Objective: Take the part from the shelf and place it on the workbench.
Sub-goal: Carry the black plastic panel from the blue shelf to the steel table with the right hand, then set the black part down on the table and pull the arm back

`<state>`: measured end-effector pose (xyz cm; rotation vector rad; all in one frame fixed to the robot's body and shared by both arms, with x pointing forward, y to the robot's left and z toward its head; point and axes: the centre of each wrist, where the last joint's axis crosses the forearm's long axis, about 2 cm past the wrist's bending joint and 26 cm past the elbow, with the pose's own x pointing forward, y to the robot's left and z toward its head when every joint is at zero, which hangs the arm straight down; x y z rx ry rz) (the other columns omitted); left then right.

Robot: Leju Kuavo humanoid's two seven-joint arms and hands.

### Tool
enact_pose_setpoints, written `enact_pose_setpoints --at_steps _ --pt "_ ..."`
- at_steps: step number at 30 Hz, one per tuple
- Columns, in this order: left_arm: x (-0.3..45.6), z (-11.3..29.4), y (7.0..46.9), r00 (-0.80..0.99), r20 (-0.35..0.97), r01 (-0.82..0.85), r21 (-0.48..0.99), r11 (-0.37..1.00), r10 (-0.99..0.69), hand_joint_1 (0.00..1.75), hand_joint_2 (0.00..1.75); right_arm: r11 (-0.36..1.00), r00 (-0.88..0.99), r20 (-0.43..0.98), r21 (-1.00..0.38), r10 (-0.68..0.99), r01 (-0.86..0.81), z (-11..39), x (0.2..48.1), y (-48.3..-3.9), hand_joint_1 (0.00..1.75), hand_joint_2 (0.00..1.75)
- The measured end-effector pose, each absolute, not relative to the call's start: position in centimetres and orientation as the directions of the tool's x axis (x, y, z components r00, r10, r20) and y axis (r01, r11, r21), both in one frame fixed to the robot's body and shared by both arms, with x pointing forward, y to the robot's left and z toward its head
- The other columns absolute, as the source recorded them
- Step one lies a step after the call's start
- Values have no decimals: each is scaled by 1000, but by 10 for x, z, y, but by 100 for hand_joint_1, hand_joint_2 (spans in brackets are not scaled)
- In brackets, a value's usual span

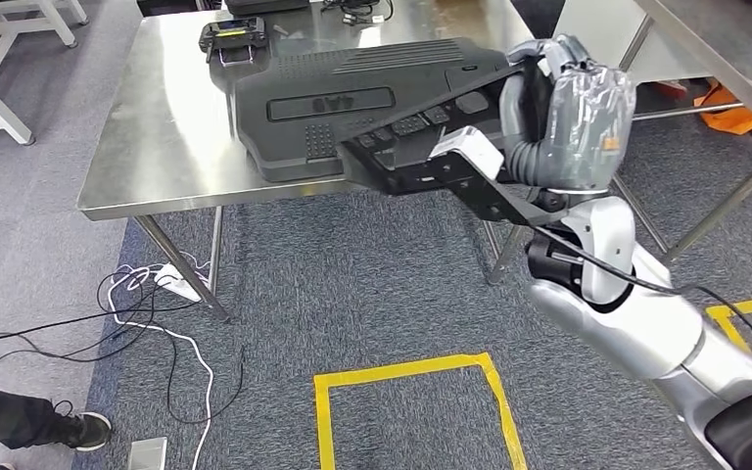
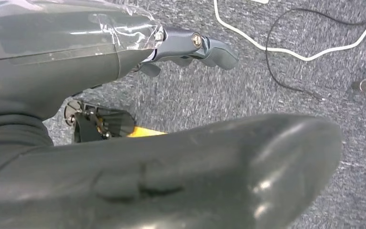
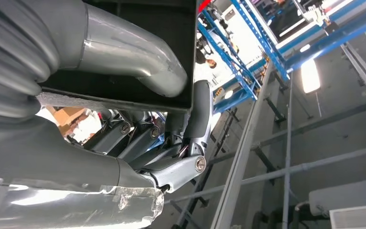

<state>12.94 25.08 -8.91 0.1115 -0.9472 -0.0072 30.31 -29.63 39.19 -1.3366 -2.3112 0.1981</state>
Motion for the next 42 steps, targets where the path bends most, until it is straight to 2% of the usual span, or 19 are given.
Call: enact_pose_setpoints --at_steps 24,42 --pt "137 -87 255 568 817 3 119 993 -100 0 0 477 -428 233 -230 873 848 438 272 -324 175 175" --pt "143 -85 256 561 820 23 123 992 -115 0 0 473 -433 216 -199 875 858 443 270 -326 175 175"
